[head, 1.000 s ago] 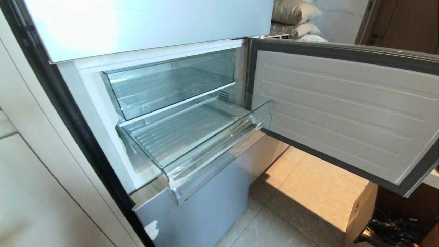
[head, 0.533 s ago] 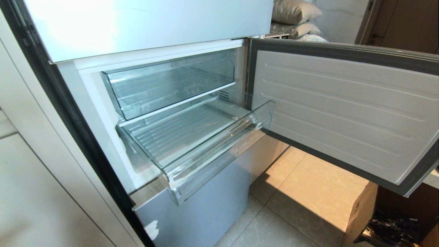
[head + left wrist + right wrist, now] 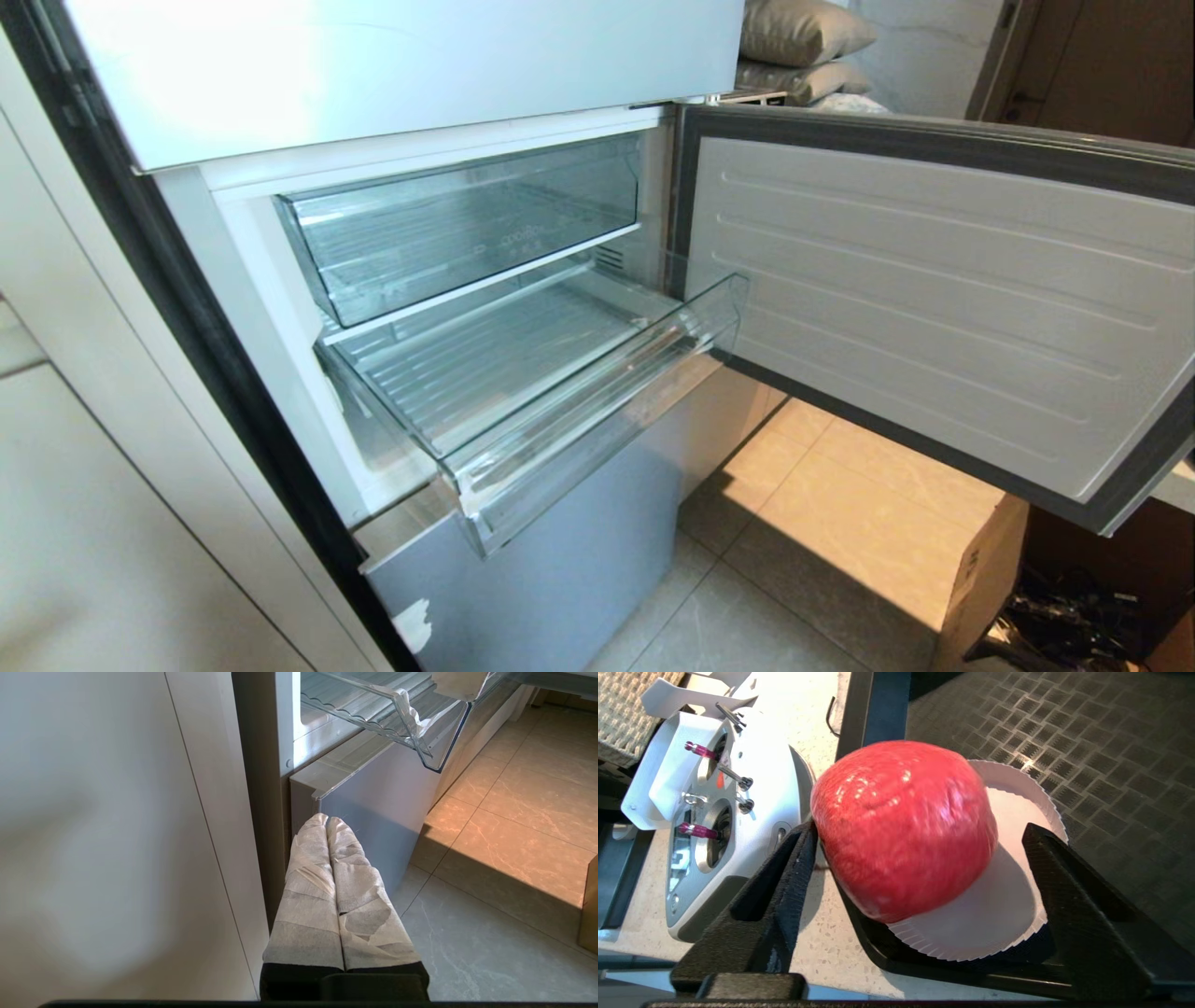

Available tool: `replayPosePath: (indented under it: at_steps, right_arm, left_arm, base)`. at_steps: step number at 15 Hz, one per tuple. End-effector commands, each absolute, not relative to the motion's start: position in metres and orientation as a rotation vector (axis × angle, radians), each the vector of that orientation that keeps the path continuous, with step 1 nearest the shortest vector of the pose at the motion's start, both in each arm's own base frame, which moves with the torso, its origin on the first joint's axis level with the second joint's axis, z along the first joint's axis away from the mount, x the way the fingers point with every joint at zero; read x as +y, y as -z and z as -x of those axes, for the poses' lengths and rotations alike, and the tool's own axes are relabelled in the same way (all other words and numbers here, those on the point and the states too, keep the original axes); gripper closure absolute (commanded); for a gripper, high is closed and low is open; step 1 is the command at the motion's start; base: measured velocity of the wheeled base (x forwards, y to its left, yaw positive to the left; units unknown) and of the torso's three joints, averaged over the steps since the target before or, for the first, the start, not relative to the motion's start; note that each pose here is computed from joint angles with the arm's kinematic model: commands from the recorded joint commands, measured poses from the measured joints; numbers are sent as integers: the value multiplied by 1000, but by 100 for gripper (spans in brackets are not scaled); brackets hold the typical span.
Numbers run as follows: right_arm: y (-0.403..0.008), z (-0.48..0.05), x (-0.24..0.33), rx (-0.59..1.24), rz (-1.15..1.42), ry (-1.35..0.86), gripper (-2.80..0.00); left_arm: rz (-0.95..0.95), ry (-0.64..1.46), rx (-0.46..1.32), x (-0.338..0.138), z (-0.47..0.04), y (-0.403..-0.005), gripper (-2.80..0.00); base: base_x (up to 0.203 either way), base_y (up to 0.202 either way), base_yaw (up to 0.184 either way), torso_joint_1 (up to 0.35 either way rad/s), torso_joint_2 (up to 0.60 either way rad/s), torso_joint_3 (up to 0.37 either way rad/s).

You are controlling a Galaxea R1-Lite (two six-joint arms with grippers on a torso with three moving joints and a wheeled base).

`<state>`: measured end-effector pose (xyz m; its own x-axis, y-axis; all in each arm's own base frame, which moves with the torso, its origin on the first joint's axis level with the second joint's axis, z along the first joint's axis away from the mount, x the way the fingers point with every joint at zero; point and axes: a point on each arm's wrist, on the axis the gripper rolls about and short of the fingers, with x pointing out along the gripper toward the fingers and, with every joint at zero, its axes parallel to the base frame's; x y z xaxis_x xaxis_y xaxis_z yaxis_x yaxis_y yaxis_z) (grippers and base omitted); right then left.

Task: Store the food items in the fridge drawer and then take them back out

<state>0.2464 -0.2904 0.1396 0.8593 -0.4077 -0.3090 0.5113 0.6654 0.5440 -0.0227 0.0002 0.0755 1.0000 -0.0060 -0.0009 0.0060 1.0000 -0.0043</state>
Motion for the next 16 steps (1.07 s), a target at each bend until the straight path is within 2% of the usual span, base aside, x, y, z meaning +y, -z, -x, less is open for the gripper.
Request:
replayPosePath:
  at_steps: [1, 11, 12, 13, 16]
  right_arm:
    - [-152, -243, -287, 137, -647, 518, -280]
    - [-201, -221, -260, 37, -565, 503, -280]
    - [-207, -215, -253, 25, -556, 500, -88]
    - [-215, -207, -244, 11, -545, 498, 0]
    - [-239, -174, -209, -50, -499, 540, 0]
  left_arm:
    - [5, 6, 2, 0, 23, -76, 0]
    - [5, 6, 2, 0, 23, -76, 0]
    - [5, 5, 2, 0, 23, -76, 0]
    - [5, 6, 2, 0, 23, -76, 0]
    - [5, 5, 2, 0, 23, -76, 0]
  base:
    - [0, 0, 0, 0, 0, 0]
    - [0, 0, 0, 0, 0, 0]
    - [0, 0, 0, 0, 0, 0]
    - [0, 0, 0, 0, 0, 0]
    - [0, 0, 0, 0, 0, 0]
